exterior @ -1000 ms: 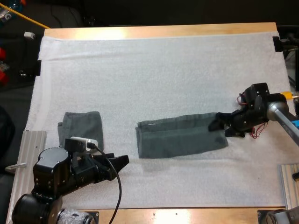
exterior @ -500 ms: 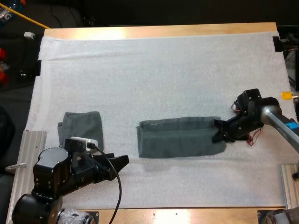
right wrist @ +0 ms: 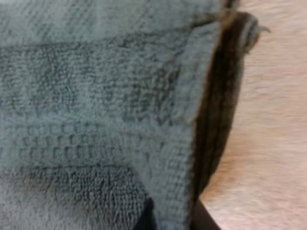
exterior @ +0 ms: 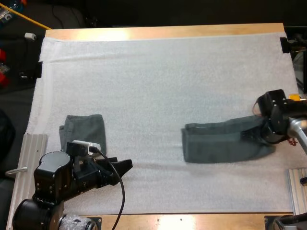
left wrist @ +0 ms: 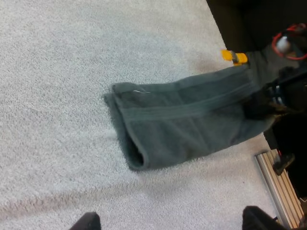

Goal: Pick towel from pile, fold and stack

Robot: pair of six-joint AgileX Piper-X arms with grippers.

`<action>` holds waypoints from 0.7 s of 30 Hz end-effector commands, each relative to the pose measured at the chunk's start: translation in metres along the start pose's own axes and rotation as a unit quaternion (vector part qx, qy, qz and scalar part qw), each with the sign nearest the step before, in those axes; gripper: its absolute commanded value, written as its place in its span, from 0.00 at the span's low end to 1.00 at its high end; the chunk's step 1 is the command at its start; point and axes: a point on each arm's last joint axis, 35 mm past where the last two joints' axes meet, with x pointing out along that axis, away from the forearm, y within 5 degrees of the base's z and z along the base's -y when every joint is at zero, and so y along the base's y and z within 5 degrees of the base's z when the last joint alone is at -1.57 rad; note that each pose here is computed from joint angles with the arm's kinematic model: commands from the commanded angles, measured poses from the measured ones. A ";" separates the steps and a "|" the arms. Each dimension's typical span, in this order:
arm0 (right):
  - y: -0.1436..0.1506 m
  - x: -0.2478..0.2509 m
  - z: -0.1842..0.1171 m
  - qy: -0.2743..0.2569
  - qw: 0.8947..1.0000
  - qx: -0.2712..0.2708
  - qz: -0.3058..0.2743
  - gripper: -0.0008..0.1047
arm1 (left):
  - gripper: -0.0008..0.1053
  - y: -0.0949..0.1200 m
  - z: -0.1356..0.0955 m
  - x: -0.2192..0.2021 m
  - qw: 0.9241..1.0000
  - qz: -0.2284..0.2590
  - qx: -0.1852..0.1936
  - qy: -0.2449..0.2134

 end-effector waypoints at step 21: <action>0.123 -0.005 0.029 -0.080 0.969 0.056 0.228 0.01 | 0.56 -0.003 -0.001 -0.002 1.000 -0.023 0.012 0.017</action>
